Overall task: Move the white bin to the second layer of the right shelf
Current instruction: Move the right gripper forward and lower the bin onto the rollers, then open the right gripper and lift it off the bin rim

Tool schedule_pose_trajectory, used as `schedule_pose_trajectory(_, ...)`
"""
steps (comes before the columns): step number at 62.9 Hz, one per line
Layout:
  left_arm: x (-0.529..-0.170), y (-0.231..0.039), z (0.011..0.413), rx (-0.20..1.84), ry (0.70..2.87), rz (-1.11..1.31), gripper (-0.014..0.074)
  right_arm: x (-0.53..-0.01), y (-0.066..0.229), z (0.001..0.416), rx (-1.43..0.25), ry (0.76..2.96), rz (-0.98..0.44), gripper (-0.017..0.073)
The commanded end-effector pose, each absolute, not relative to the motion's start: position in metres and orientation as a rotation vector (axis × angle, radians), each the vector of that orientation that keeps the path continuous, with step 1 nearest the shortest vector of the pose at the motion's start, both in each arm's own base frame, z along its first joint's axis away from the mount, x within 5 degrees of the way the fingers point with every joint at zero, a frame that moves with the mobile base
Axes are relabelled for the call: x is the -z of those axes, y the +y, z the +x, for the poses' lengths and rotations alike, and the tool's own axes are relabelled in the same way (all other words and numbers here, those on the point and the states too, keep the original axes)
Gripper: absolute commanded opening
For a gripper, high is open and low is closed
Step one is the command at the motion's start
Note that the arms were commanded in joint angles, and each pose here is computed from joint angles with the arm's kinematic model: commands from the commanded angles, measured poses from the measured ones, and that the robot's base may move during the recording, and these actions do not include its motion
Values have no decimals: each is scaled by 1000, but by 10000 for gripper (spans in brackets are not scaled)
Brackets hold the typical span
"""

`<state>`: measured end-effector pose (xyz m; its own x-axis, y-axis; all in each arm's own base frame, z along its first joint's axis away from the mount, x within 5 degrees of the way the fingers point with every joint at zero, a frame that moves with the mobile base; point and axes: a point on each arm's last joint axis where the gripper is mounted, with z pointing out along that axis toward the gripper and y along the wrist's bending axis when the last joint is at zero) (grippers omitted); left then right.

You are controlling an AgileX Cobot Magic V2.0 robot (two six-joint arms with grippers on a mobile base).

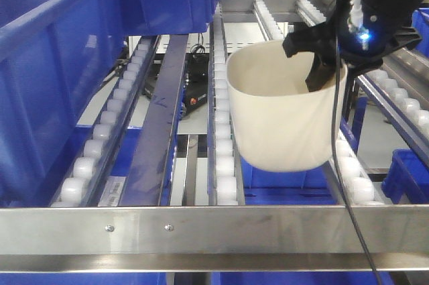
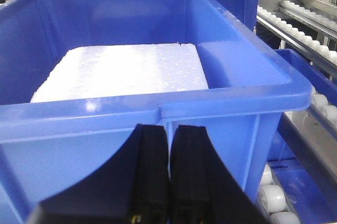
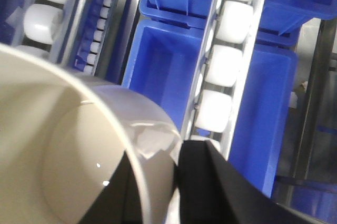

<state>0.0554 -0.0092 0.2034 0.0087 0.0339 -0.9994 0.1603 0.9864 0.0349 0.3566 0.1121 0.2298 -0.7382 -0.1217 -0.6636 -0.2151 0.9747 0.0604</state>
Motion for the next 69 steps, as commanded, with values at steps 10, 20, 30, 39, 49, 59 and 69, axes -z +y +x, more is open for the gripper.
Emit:
schedule_pose_trajectory(10, -199, -9, 56, 107, 1501, 139, 85, -257, 113, 363, -204, 2270, -221, 57)
schedule_pose_trajectory(20, -199, -9, 56, 107, 1501, 139, 85, -258, 114, 363, -204, 2269, -221, 57)
schedule_pose_trajectory(30, -199, -9, 56, 107, 1501, 139, 85, -258, 114, 363, -204, 2270, -221, 127)
schedule_pose_trajectory(39, -199, -9, 56, 107, 1501, 139, 85, -261, 114, 363, -209, 2245, -219, 421)
schedule_pose_trajectory(49, -199, -9, 56, 107, 1501, 139, 85, -272, 113, 360, -218, 2204, -216, 519)
schedule_pose_trajectory(59, -199, -9, 56, 107, 1501, 139, 85, -286, 110, 355, -224, 2165, -209, 519)
schedule_pose_trajectory(69, -199, -9, 56, 107, 1501, 139, 85, -312, 103, 343, -229, 2101, -193, 519)
